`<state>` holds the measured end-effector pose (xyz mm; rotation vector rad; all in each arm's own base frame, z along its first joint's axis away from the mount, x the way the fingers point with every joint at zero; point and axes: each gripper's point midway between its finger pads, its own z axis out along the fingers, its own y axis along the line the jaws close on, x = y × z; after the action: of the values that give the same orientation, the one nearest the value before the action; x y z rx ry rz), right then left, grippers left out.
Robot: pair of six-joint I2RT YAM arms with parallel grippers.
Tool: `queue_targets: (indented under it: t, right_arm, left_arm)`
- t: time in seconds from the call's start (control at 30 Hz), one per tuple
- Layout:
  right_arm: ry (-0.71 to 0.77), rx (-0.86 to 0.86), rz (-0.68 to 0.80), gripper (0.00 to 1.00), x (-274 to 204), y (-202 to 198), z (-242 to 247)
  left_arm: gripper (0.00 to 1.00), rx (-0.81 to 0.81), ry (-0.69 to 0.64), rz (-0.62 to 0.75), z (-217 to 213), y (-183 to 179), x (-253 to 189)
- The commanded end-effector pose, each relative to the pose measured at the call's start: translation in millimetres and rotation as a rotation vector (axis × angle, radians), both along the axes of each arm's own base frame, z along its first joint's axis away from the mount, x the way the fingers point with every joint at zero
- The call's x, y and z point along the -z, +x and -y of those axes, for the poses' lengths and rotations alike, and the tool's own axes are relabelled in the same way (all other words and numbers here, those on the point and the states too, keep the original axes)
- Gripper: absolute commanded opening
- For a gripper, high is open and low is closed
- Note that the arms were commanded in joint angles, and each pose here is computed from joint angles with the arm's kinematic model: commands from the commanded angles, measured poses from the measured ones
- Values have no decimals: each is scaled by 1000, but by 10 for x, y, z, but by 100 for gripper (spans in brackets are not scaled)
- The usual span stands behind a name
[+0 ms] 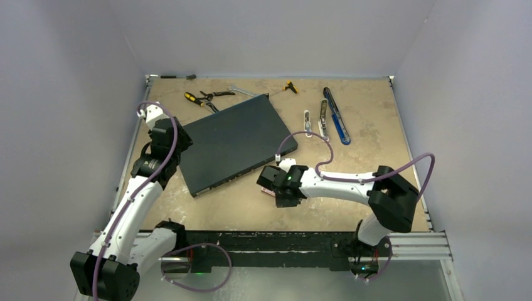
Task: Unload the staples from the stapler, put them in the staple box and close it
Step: Pick up the staple from the center of the board, then place the staple in the staple box.
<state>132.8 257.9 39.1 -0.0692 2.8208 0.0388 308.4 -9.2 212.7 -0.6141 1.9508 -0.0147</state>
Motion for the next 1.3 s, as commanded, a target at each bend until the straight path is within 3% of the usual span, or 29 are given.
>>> queue_targets:
  t: [0.0, 0.4, 0.67, 1.03, 1.27]
  right_arm:
    - [-59, -69, 86, 22, -126, 218, 186]
    - [-244, -479, 143, 23, -54, 569, 89]
    - [-223, -659, 129, 24, -86, 528, 28]
    - [-194, -594, 143, 25, -265, 510, 43]
    - [-105, -547, 128, 25, -277, 223, -46]
  left_arm:
    - [43, -4, 15, 8, -32, 21, -33]
    - [43, -9, 18, 9, -40, 27, -40]
    - [43, -14, 23, 5, -50, 29, -30]
    - [43, -21, 22, 4, -60, 33, -27]
    - [43, -24, 23, 4, -66, 36, -29]
